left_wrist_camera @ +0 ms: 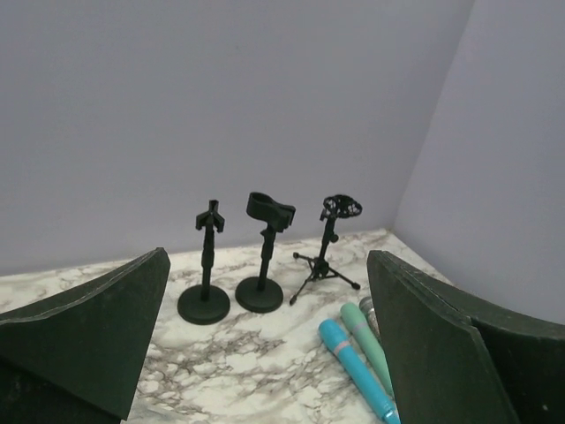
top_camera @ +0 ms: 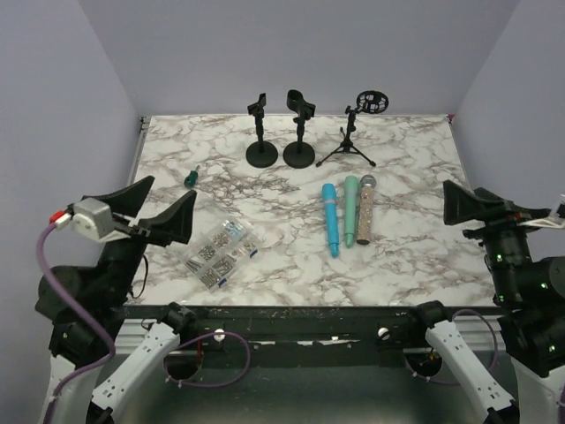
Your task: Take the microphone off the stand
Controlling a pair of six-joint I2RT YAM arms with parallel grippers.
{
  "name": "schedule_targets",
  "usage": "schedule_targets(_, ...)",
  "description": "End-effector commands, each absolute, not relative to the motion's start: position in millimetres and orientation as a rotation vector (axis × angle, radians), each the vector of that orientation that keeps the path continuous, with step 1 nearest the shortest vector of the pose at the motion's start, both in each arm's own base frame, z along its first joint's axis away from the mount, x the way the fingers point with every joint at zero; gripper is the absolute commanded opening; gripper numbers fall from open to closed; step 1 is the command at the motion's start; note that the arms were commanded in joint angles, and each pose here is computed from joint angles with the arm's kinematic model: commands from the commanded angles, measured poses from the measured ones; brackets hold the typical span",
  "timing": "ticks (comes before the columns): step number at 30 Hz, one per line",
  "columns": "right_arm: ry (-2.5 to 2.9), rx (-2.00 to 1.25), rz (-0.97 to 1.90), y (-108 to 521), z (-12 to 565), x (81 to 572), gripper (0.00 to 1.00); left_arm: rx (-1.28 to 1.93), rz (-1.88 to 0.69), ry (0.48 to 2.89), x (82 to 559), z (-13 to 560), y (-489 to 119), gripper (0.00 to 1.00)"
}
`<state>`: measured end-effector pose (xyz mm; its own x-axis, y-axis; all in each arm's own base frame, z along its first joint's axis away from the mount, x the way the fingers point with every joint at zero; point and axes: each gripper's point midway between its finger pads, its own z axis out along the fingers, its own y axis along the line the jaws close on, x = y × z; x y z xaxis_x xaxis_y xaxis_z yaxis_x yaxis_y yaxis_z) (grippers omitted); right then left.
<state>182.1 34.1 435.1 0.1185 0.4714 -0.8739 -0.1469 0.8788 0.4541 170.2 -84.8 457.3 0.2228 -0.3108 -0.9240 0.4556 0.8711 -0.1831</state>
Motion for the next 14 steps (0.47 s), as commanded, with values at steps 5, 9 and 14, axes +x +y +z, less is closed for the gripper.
schedule_targets(5,1.364,0.369,0.314,-0.2,440.1,162.9,1.0,0.019,-0.543,1.135,106.2,480.6,-36.4,0.99)
schedule_targets(9,1.37,0.375,0.31,-0.7,439.5,163.7,1.0,-0.011,-0.56,1.117,93.4,477.9,-27.7,0.99)
schedule_targets(14,1.398,0.271,0.314,12.1,431.7,168.4,1.0,-0.034,-0.566,1.127,92.8,471.2,-25.2,0.99)
